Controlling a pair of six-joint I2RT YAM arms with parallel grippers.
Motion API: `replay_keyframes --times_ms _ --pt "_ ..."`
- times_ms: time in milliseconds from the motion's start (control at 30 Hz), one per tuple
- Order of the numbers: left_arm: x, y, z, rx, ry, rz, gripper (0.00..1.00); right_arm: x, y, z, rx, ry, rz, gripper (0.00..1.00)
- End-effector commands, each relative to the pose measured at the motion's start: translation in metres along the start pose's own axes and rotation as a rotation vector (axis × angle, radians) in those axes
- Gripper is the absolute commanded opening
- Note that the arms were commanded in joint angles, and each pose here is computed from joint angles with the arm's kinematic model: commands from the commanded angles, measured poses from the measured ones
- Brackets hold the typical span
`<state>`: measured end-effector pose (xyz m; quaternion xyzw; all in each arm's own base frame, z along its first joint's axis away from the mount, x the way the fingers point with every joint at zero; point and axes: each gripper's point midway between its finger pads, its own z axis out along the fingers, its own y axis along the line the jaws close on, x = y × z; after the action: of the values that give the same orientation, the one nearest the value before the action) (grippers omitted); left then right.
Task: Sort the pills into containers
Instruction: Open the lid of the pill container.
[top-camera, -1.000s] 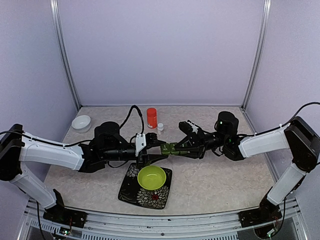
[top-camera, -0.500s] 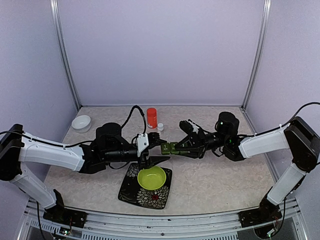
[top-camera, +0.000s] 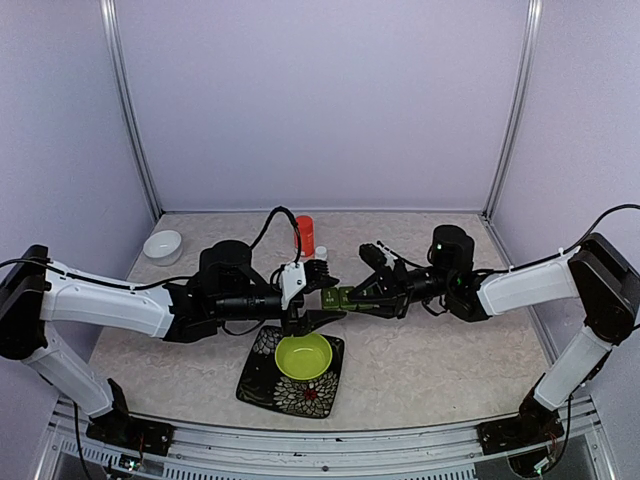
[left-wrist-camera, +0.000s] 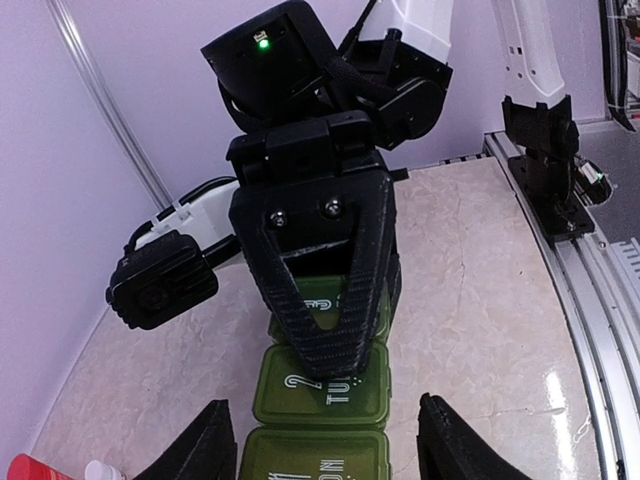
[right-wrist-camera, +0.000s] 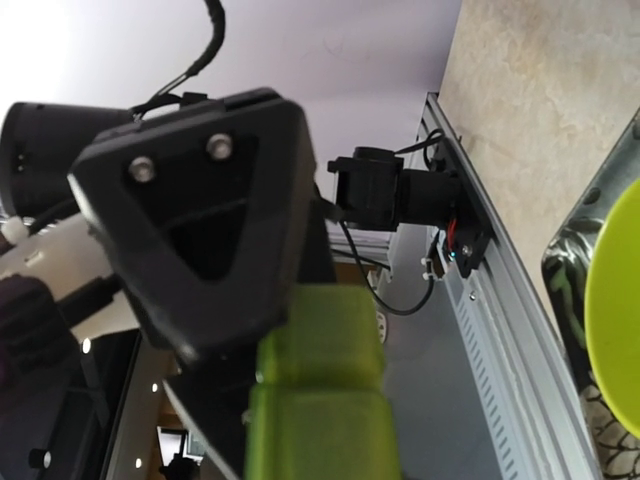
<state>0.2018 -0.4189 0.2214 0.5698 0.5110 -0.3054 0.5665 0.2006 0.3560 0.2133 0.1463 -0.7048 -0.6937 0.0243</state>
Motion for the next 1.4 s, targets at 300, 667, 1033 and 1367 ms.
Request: replay_keyframes --times_ms 300,667,1033,1367 --pt "0.002 0.001 -0.013 -0.002 -0.014 -0.016 0.59 -0.011 0.017 -0.007 -0.011 -0.019 -0.088 0.0" --pt "-0.005 -0.011 -0.019 0.081 -0.074 0.013 0.58 -0.01 0.015 -0.01 -0.007 -0.017 -0.082 0.0" --pt "-0.002 -0.011 -0.011 0.142 -0.066 0.018 0.51 -0.007 0.018 -0.01 -0.009 0.0 -0.093 0.0" --pt "0.004 -0.011 -0.009 0.148 -0.053 0.022 0.38 -0.006 0.019 -0.01 -0.012 0.013 -0.094 0.0"
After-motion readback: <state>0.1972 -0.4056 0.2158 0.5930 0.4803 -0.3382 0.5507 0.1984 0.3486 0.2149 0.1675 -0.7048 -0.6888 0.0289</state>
